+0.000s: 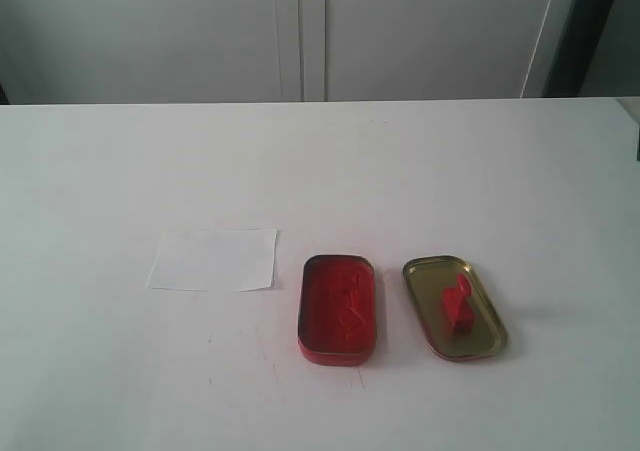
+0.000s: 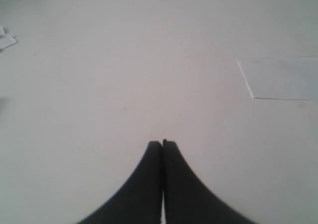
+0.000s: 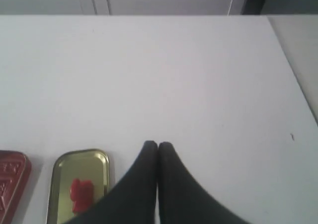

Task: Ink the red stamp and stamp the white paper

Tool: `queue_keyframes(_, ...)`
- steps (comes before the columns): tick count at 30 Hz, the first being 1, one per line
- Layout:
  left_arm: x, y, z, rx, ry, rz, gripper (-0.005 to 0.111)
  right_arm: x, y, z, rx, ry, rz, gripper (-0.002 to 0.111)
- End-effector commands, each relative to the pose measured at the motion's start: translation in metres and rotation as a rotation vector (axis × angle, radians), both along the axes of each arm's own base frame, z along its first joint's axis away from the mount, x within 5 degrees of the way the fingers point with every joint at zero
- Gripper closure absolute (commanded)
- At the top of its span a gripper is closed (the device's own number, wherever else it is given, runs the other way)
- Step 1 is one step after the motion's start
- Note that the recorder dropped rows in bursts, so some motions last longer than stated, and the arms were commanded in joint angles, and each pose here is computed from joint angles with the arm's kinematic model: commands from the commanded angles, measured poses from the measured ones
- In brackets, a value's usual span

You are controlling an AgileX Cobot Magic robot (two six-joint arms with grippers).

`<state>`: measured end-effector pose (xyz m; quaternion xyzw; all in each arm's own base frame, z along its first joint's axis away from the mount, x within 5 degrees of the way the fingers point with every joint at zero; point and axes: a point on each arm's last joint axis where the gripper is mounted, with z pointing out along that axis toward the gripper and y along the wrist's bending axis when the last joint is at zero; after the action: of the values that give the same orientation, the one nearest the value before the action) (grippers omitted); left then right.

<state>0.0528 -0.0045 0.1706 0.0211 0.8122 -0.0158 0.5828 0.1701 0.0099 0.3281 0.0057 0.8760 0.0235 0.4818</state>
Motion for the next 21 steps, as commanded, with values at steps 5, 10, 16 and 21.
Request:
queue_keyframes(5,0.000,0.000,-0.001,-0.004,-0.005,0.002,0.107,0.030,0.001,-0.019,-0.012,0.234,-0.013,0.108)
queue_keyframes(10,0.000,0.000,-0.001,-0.004,-0.005,0.002,0.107,0.056,0.003,-0.039,-0.026,0.385,-0.003,0.108)
queue_keyframes(16,0.000,0.000,-0.001,-0.004,-0.005,0.002,0.107,0.083,0.010,-0.054,-0.004,0.468,0.035,0.108)
queue_keyframes(21,0.000,0.000,-0.001,-0.004,-0.005,0.002,0.107,0.088,0.012,-0.059,0.033,0.464,0.033,0.108)
